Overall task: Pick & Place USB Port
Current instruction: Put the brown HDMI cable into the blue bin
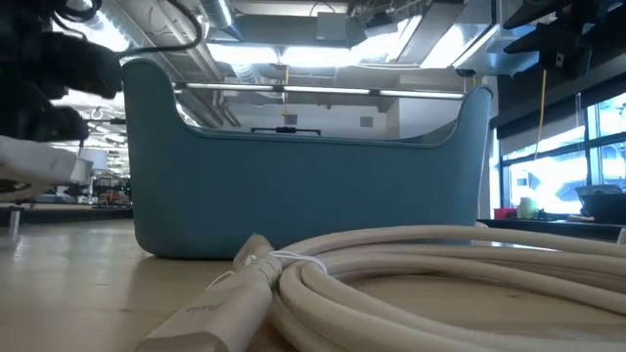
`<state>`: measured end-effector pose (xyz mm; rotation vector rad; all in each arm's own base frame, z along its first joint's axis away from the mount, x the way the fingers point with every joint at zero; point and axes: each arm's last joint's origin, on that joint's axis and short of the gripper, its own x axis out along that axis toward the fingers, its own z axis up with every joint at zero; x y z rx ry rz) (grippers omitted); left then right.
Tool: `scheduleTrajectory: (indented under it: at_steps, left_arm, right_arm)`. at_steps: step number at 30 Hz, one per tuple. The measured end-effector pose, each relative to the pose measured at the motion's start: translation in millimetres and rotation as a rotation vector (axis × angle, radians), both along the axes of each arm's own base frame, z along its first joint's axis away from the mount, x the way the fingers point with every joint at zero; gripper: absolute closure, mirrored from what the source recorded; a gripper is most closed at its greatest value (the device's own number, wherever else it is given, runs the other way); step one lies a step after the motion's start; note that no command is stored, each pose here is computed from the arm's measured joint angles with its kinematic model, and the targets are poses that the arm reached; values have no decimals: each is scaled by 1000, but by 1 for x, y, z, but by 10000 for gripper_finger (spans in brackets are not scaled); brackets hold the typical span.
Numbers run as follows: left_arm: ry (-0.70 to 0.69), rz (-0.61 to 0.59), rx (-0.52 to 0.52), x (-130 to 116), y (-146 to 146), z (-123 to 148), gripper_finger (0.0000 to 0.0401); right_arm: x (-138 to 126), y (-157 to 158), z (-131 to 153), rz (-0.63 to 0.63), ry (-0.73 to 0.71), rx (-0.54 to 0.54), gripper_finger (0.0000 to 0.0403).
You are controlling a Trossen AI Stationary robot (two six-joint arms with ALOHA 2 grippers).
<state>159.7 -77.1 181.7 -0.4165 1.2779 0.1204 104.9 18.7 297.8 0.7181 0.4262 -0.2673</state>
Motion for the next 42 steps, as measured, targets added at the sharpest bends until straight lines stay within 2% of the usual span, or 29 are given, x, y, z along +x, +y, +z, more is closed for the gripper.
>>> scheduleTrajectory:
  at_steps: [8, 13, 18, 22, 24, 27, 31, 35, 42]
  left_arm:
    - [46, 9, 145, -13, 10, 40, 377]
    - [-40, 60, 283, -20, 18, 81, 377]
    - [-251, 190, 438, -18, 31, 122, 378]
    - [-473, 260, 516, -4, 39, 150, 378]
    - [-608, 260, 533, 10, 41, 162, 378]
    - [-773, 188, 536, 35, 45, 176, 378]
    - [-815, 93, 523, 67, 55, 172, 378]
    - [-686, 66, 484, 93, 72, 146, 378]
    - [-505, -14, 311, 134, 89, 94, 378]
  right_arm:
    - [0, 0, 0, 0, 0, 0, 256]
    - [0, 0, 0, 0, 0, 0, 256]
    - [0, 0, 0, 4, 1, -7, 256]
    - [0, 0, 0, 4, 1, -7, 256]
    - [0, 0, 0, 4, 1, -7, 256]
    - [0, 0, 0, 3, 1, -7, 256]
    - [0, 0, 0, 1, 1, -3, 256]
    - [0, 0, 0, 1, 2, -2, 256]
    - [0, 0, 0, 1, 3, -3, 256]
